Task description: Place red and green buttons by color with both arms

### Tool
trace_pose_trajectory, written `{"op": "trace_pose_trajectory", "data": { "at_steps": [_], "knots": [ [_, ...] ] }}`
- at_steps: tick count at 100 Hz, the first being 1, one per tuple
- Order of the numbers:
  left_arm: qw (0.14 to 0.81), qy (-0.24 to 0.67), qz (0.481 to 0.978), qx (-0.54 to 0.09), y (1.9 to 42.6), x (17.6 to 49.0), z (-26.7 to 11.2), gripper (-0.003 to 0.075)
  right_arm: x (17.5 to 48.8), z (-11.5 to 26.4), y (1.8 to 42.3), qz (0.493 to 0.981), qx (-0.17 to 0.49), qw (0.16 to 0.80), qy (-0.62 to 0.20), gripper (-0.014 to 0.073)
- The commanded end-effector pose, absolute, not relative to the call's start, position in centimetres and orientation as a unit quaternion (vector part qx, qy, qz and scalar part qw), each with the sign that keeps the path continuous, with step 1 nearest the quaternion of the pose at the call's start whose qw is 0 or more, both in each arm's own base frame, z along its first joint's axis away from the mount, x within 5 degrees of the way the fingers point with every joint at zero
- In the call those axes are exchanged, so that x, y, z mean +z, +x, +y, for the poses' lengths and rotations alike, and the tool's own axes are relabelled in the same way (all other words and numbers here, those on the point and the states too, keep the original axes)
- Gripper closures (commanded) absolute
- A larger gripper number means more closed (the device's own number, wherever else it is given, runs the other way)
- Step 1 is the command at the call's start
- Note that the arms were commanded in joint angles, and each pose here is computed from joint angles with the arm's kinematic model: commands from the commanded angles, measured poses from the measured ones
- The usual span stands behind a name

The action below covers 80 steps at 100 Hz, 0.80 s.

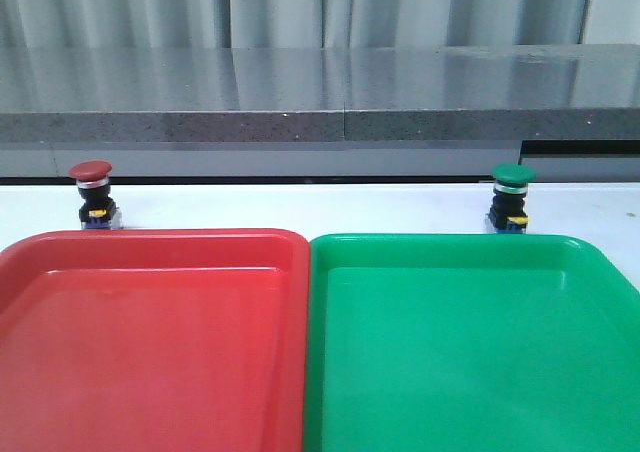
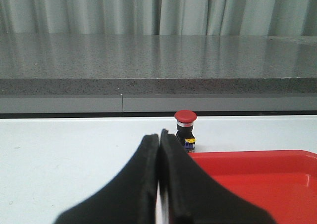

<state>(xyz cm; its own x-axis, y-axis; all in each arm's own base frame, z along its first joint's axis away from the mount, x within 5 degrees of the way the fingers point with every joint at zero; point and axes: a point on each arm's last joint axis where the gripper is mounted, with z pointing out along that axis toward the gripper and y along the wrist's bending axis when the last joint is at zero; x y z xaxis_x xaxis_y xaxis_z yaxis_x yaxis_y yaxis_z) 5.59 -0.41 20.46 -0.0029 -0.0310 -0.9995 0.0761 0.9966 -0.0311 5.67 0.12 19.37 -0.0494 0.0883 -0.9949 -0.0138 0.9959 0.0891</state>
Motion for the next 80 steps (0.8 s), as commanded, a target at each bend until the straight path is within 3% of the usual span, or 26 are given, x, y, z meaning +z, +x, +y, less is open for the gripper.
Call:
{"op": "trace_pose_trajectory", "data": {
  "at_steps": [1, 42, 66, 80],
  "knots": [
    [0.730, 0.014, 0.682, -0.043, 5.5, 19.9, -0.4, 0.0740, 20.8, 0.1, 5.4, 0.680, 0.033, 0.732, 0.023, 0.0662],
    [0.727, -0.009, 0.683, -0.069, 5.4, 20.6, -0.4, 0.0739, 20.8, 0.1, 5.4, 0.680, 0.034, 0.732, 0.022, 0.0662],
    [0.705, -0.018, 0.705, -0.079, 5.8, 24.2, -0.5, 0.0739, 20.8, 0.1, 5.4, 0.680, 0.034, 0.732, 0.022, 0.0662],
    [0.659, -0.024, 0.747, -0.087, 6.8, 27.8, -0.7, 0.0739, 20.8, 0.1, 5.4, 0.680, 0.034, 0.732, 0.022, 0.0662]
  ]
}}
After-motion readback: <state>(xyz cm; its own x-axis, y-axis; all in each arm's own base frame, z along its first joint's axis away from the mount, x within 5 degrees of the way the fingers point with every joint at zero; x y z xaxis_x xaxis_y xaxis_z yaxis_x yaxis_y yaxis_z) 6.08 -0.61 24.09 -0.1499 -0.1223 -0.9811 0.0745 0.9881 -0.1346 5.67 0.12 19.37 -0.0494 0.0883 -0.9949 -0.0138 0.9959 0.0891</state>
